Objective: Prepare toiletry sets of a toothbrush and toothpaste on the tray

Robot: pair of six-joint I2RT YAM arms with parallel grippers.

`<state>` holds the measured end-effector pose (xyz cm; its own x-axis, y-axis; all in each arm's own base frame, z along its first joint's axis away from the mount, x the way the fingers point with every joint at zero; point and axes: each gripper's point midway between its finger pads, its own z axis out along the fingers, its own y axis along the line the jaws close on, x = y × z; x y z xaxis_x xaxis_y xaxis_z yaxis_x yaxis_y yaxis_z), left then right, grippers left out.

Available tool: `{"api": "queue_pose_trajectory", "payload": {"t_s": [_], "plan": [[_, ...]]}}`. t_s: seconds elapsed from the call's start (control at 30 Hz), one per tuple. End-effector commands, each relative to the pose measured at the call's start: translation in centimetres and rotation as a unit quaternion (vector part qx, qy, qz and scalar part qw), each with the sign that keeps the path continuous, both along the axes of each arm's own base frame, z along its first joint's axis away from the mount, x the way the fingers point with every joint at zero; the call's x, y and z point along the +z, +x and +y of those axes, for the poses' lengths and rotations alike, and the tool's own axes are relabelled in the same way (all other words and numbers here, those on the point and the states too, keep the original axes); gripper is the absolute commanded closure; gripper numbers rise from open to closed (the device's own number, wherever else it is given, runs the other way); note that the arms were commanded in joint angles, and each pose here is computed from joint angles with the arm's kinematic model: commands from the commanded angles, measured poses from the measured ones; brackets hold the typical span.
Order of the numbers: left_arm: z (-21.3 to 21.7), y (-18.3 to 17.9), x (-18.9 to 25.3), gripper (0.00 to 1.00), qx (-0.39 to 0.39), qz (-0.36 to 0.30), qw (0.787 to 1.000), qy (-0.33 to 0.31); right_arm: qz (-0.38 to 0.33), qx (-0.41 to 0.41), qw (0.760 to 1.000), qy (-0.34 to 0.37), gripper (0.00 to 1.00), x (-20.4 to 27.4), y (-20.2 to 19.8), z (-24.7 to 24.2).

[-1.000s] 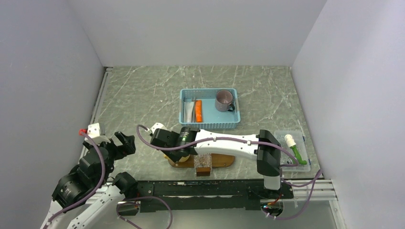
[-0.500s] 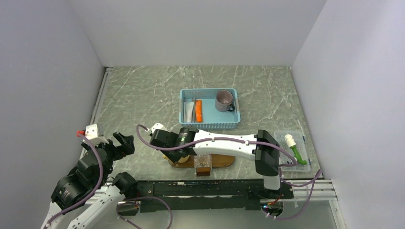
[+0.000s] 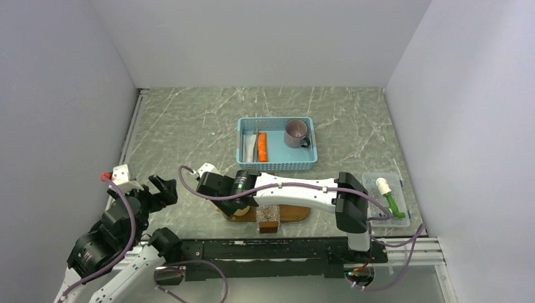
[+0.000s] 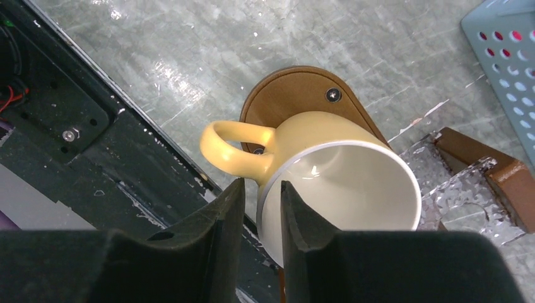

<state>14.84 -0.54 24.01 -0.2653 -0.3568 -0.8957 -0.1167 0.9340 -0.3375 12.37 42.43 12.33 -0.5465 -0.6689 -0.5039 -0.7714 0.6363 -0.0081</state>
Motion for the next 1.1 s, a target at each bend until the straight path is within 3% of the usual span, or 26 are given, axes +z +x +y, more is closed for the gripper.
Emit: {"api": "queue_pose_trajectory", "payload": {"t_s": [0.0, 0.27, 0.6, 1.07], "plan": [[0.6, -0.2, 1.3, 0.01, 0.013, -0.02, 1.0, -0.015, -0.034, -0.013, 0.998, 0.053, 0.67, 3.7, 1.0, 1.5], [0.5, -0.2, 1.2, 0.01, 0.012, -0.02, 1.0, -0.014, -0.084, -0.03, 0.994, 0.057, 0.58, 6.8, 2.4, -0.1], [0.3, 0.0, 1.2, 0.01, 0.008, -0.017, 1.0, -0.01, -0.174, -0.095, 0.979, 0.048, 0.54, 12.0, 6.2, -6.5], [-0.1, 0.3, 0.9, 0.01, 0.002, -0.008, 1.0, -0.002, -0.196, -0.18, 0.962, 0.061, 0.5, 13.5, 13.2, -14.4]]}}
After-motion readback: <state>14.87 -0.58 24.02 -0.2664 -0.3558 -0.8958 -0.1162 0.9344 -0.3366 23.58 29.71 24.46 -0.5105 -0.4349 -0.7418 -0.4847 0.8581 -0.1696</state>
